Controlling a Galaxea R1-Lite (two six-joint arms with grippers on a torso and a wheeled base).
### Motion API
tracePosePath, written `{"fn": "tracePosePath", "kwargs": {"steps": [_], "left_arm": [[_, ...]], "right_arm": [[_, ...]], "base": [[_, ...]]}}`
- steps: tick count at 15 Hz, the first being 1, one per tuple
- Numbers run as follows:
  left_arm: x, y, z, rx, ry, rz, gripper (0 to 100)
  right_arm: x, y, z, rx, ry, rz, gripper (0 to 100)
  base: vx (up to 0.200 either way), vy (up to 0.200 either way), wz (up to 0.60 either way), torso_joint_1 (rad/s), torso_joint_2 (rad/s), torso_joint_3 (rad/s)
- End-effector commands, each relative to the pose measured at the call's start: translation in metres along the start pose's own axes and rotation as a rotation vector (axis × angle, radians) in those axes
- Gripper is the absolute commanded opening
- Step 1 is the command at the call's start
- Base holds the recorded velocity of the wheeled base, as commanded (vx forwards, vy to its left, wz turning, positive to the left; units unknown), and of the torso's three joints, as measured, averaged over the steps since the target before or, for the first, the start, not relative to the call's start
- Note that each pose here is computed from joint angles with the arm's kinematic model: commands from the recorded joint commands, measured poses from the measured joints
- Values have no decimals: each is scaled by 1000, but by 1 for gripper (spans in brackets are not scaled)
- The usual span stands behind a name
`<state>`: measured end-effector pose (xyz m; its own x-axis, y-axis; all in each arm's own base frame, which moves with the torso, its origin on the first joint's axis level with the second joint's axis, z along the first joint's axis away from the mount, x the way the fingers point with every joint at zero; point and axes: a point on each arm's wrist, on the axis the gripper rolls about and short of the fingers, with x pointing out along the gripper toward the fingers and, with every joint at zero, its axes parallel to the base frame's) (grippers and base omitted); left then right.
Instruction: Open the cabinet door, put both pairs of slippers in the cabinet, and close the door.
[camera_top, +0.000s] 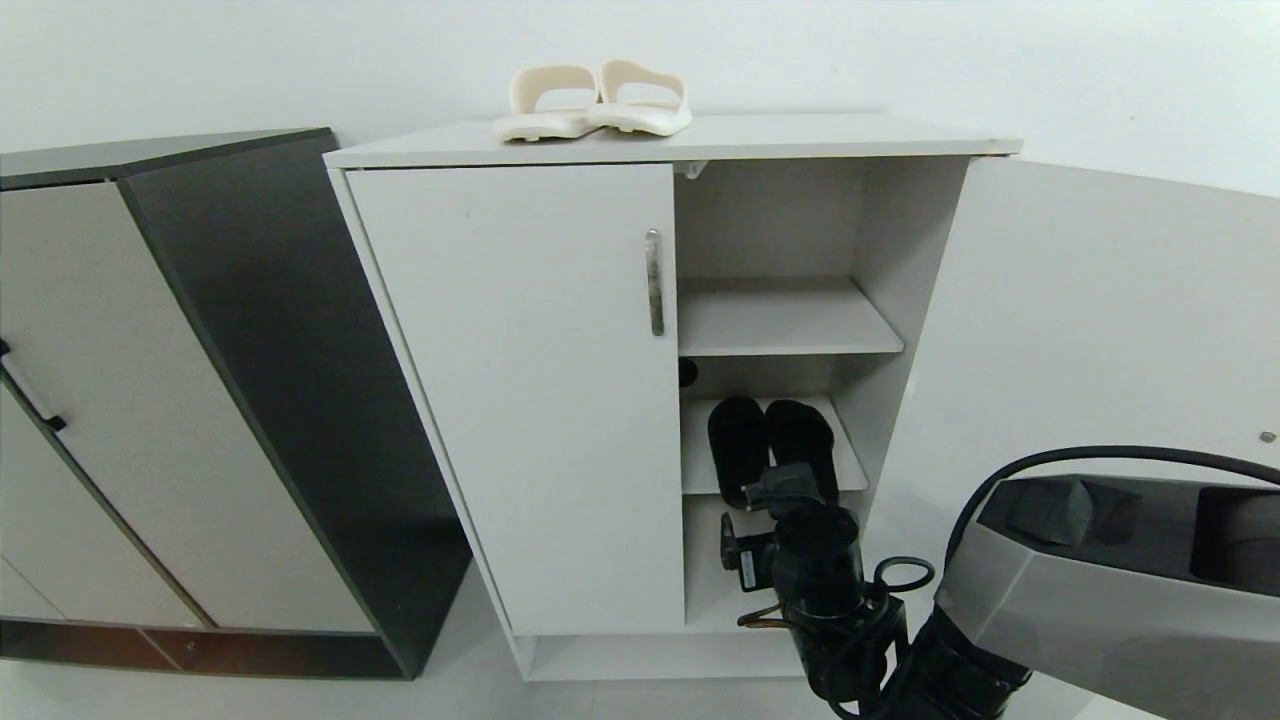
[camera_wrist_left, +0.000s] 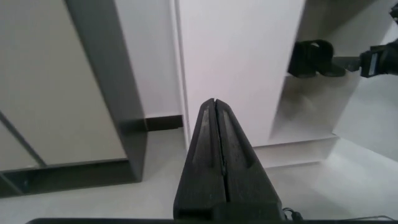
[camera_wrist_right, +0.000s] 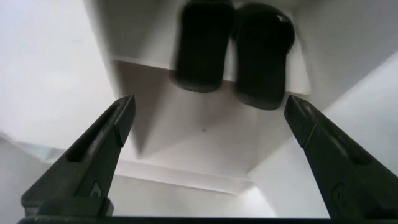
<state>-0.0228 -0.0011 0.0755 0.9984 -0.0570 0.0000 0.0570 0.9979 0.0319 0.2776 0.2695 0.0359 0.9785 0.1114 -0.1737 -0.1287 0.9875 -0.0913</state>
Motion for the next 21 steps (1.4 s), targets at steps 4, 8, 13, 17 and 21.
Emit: {"fn": "tracePosePath", "kwargs": {"steps": [4,8,13,17,21], "left_arm": [[0,0,0,0,2,0,0],[0,0,0,-1,2,0,0],[0,0,0,-1,2,0,0],[0,0,0,-1,2,0,0],[0,0,0,-1,2,0,0]], "right_arm": [[-1,-1,-2,-7,7,-1,100],[-1,-1,-4,-11,12,-1,100],[-2,-2,-2,-7,7,-1,100],[0,-2,1,6,-10,-6,100],[-4,-5,-1,-3,-32,30,100]], "base": [[0,200,0,4,0,13],[0,200,0,4,5,1],[0,120,0,2,1,1],[0,0,0,0,0,0],[0,0,0,0,0,0]]}}
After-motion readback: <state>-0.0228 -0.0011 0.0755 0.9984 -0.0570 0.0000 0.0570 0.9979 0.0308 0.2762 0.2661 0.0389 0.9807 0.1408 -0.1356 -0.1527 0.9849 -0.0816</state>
